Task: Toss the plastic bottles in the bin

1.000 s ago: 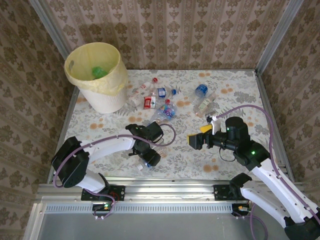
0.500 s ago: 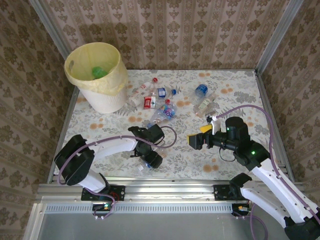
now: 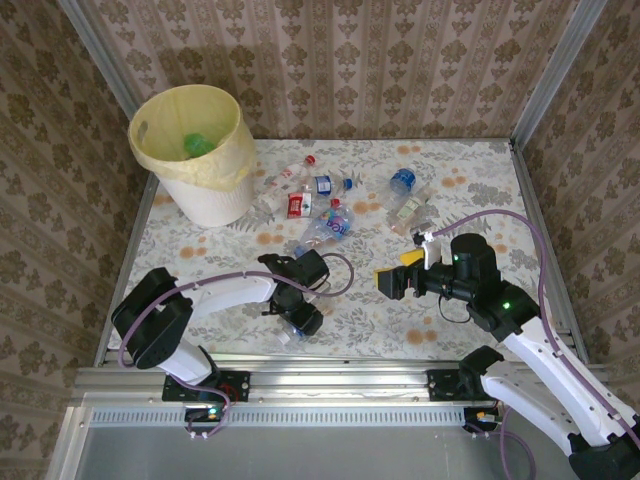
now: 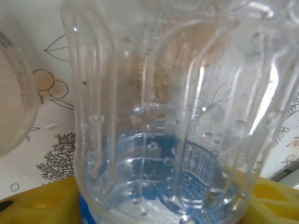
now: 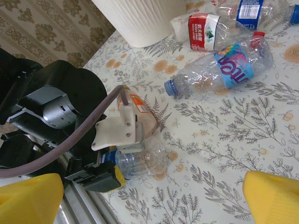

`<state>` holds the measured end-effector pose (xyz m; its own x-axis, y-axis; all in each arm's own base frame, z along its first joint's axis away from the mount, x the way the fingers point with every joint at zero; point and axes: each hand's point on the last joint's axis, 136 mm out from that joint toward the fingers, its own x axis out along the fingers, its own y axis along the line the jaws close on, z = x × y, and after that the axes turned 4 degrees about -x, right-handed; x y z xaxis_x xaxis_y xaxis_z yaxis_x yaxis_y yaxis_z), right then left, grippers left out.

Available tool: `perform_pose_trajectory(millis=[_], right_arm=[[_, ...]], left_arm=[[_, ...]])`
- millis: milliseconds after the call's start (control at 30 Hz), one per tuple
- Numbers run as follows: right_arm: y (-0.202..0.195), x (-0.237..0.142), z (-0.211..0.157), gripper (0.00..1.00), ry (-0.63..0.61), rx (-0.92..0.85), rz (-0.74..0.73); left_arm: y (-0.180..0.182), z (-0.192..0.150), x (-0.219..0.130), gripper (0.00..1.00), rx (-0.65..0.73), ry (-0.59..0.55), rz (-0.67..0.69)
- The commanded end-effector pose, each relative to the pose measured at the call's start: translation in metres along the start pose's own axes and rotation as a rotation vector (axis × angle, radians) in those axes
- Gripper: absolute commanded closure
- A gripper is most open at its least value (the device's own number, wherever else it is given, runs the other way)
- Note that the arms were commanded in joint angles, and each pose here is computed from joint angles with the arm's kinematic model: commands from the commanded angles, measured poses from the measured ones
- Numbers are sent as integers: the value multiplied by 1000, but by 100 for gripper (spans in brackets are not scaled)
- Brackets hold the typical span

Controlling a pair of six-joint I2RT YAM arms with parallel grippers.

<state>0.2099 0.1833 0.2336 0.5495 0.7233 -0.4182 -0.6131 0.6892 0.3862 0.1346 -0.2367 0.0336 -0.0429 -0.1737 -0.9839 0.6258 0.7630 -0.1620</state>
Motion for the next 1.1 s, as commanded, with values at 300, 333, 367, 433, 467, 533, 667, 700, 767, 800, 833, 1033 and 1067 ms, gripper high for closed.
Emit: perform_pose_trajectory(millis=[300, 333, 367, 433, 467, 533, 667, 700, 767, 800, 833, 1033, 1067], right_arm=[[4, -4, -1, 0, -20, -4, 14], [3, -3, -2, 0, -18, -3, 14], [3, -3, -2, 0, -19, -1, 14], [4, -3, -2, 0, -17, 0, 18], [4, -3, -3, 0, -17, 1, 20], [5, -3, -2, 0, -19, 1, 24], [7, -5, -1, 0, -33, -3, 35], [8, -6, 0, 0, -37, -5, 37], [9, -7, 1, 0, -47, -10, 40], [9, -7, 1, 0, -49, -11, 42], [10, -7, 1, 0, -50, -12, 44], [10, -7, 0, 0, -49, -14, 47], [10, -7, 0, 0, -50, -14, 47]], left_arm=[[-12, 9, -20, 45, 44, -123, -49], [-12, 11, -22, 45, 46, -137, -52], [-13, 12, -25, 46, 47, -154, -54], [-14, 16, -31, 47, 47, -189, -60], [-15, 18, -33, 47, 47, -205, -64], [-17, 21, -40, 47, 52, -236, -77], [-20, 28, -52, 48, 57, -301, -93], [-21, 30, -55, 48, 59, -316, -98], [-23, 34, -63, 48, 63, -350, -107], [-24, 35, -66, 48, 61, -366, -113], [-25, 37, -69, 48, 65, -381, -118], [-23, 46, -90, 49, 59, -478, -112], [-23, 48, -94, 49, 56, -492, -112]])
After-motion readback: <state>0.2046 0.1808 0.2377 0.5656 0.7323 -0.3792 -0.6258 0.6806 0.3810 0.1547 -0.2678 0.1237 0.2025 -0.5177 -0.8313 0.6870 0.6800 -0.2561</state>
